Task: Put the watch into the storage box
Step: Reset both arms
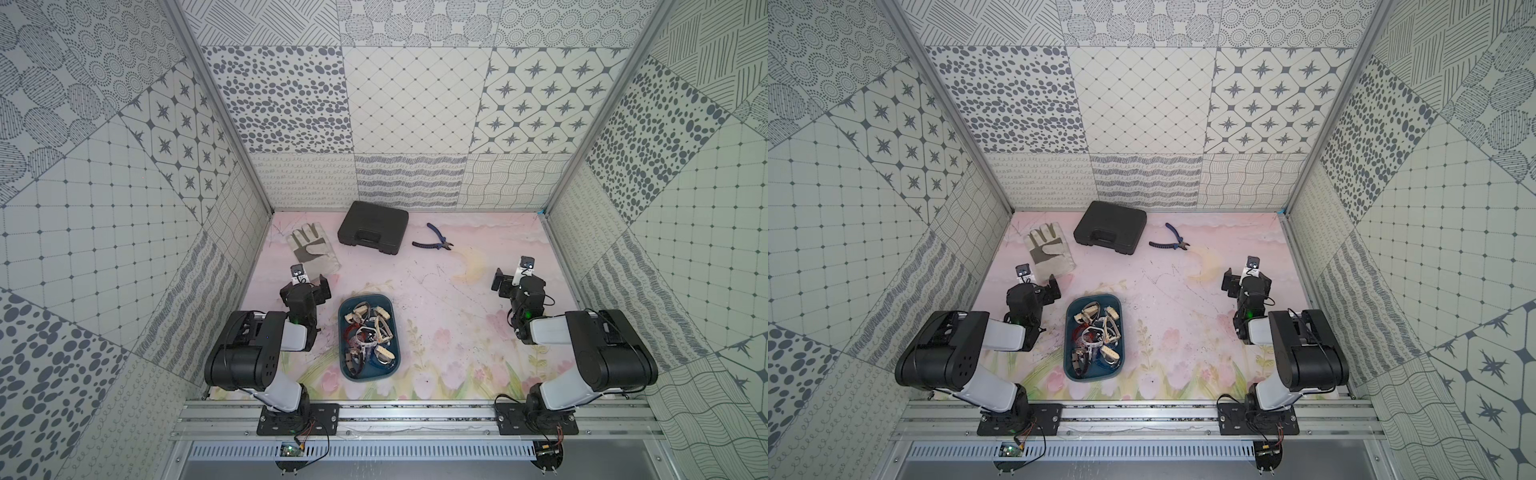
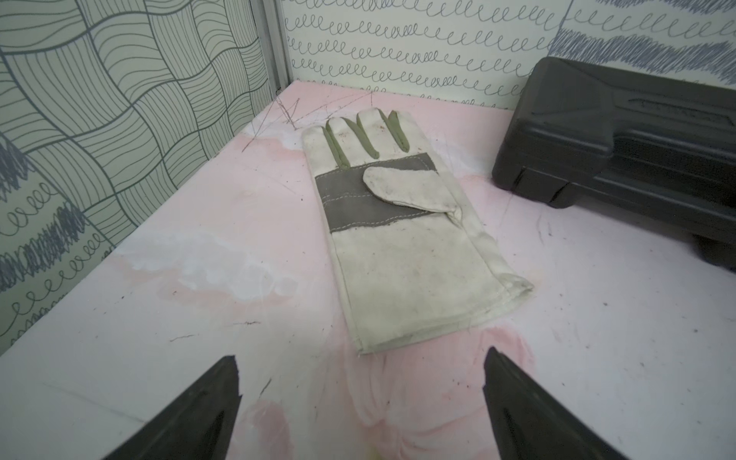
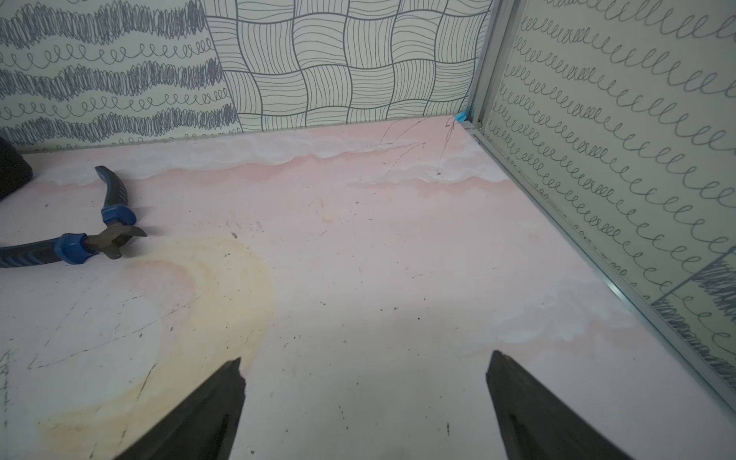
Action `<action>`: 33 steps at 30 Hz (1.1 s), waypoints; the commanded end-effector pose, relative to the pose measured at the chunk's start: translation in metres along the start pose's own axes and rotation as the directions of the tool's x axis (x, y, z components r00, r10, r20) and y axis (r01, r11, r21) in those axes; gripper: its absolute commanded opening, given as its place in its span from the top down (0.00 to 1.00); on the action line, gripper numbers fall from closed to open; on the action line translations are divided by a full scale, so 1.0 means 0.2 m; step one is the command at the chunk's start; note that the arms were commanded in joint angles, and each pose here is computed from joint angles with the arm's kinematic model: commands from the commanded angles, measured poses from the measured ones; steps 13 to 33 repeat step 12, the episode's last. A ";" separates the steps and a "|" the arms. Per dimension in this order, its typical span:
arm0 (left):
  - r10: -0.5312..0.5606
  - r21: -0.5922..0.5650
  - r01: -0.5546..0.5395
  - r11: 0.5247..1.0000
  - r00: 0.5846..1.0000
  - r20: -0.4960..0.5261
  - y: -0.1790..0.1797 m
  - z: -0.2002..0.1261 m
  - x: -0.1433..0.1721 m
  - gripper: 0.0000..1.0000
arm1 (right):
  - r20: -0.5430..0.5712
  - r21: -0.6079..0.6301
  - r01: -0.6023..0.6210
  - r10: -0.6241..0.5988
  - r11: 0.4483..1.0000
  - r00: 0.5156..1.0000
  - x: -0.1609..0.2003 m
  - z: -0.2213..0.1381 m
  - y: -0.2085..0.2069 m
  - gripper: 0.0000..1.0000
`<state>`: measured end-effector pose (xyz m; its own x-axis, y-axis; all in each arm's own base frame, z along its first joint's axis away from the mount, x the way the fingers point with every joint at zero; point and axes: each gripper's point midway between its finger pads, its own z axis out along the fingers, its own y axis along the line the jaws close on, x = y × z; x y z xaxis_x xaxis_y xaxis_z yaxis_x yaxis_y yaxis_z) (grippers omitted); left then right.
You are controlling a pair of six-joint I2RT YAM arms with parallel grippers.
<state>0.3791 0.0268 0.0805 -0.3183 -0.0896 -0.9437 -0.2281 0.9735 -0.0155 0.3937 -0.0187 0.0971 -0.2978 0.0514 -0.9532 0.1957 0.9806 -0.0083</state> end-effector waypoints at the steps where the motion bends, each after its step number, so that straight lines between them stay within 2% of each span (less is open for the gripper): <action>1: -0.009 0.046 0.008 0.999 1.000 0.013 -0.03 0.03 -0.04 0.02 | 0.036 -0.014 -0.020 0.021 1.000 0.999 -0.06 0.00 0.02 0.01; 3: -0.018 0.048 0.019 0.999 1.000 -0.010 -0.03 0.03 -0.03 0.01 | 0.036 -0.007 -0.017 0.017 1.000 0.999 -0.07 0.00 0.02 0.00; 33: -0.008 0.048 0.008 0.999 1.000 0.005 -0.04 0.03 -0.04 0.01 | 0.032 -0.008 -0.014 0.014 1.000 0.999 -0.06 0.00 0.02 0.01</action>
